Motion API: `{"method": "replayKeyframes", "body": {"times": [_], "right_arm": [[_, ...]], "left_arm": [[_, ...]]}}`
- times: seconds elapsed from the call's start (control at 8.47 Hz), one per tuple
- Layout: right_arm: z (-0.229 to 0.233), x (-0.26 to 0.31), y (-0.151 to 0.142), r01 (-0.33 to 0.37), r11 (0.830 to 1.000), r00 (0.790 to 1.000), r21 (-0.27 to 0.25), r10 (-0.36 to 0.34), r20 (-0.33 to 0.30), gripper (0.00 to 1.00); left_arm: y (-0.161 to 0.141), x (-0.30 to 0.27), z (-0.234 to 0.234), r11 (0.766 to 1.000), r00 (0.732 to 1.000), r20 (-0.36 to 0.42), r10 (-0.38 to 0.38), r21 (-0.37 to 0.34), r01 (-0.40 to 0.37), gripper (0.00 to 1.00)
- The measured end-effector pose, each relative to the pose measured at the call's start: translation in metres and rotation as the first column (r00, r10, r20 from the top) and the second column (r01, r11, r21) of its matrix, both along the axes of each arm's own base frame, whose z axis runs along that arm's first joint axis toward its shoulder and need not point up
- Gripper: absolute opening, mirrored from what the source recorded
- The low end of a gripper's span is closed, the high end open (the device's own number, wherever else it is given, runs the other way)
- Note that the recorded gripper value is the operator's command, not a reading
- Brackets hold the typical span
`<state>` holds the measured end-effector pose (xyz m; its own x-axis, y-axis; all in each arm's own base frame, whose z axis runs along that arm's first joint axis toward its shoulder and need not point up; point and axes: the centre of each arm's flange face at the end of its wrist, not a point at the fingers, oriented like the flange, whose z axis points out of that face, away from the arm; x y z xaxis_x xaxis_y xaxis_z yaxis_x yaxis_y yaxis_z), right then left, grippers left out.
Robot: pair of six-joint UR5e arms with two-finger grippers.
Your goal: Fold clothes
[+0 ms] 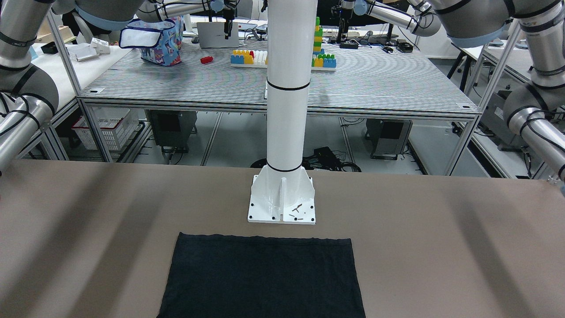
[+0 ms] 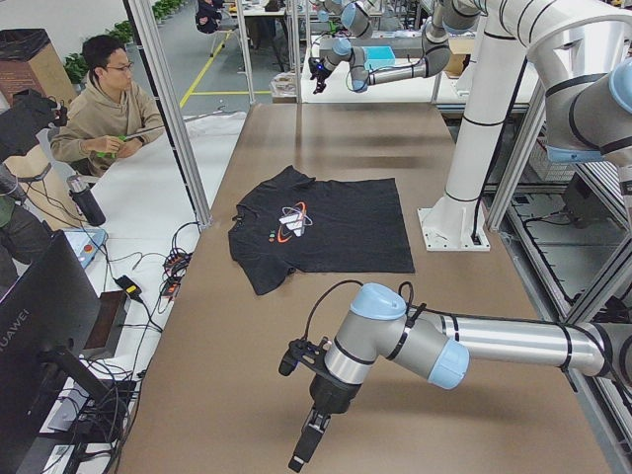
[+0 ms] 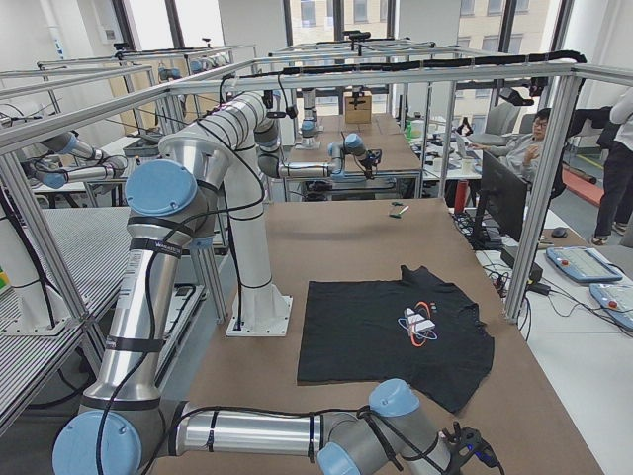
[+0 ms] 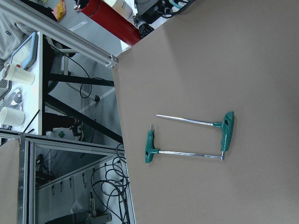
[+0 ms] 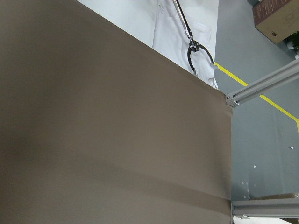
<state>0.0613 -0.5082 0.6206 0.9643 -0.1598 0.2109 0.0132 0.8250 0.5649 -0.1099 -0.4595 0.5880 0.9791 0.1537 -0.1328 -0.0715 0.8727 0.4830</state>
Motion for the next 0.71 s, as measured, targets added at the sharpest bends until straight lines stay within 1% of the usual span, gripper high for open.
{"method": "replayKeyframes", "body": {"times": [0.47, 0.59, 0.71], "right_arm": [[-0.005, 0.012, 0.001, -0.008, 1.000, 1.000, 0.005, 0.008, 0.029, 0.95], [-0.008, 0.016, 0.001, -0.010, 1.000, 0.999, 0.007, 0.009, 0.043, 0.95], [-0.012, 0.024, 0.001, -0.010, 1.000, 0.997, 0.002, 0.010, 0.073, 0.95]], "left_arm": [[0.010, 0.000, 0.008, 0.999, 1.000, 0.001, -0.001, 0.035, 0.001, 1.00], [0.013, 0.000, 0.012, 0.999, 1.000, 0.001, -0.003, 0.033, 0.003, 1.00], [0.017, -0.001, 0.018, 1.000, 1.000, 0.000, -0.003, 0.026, 0.003, 1.00]]}}
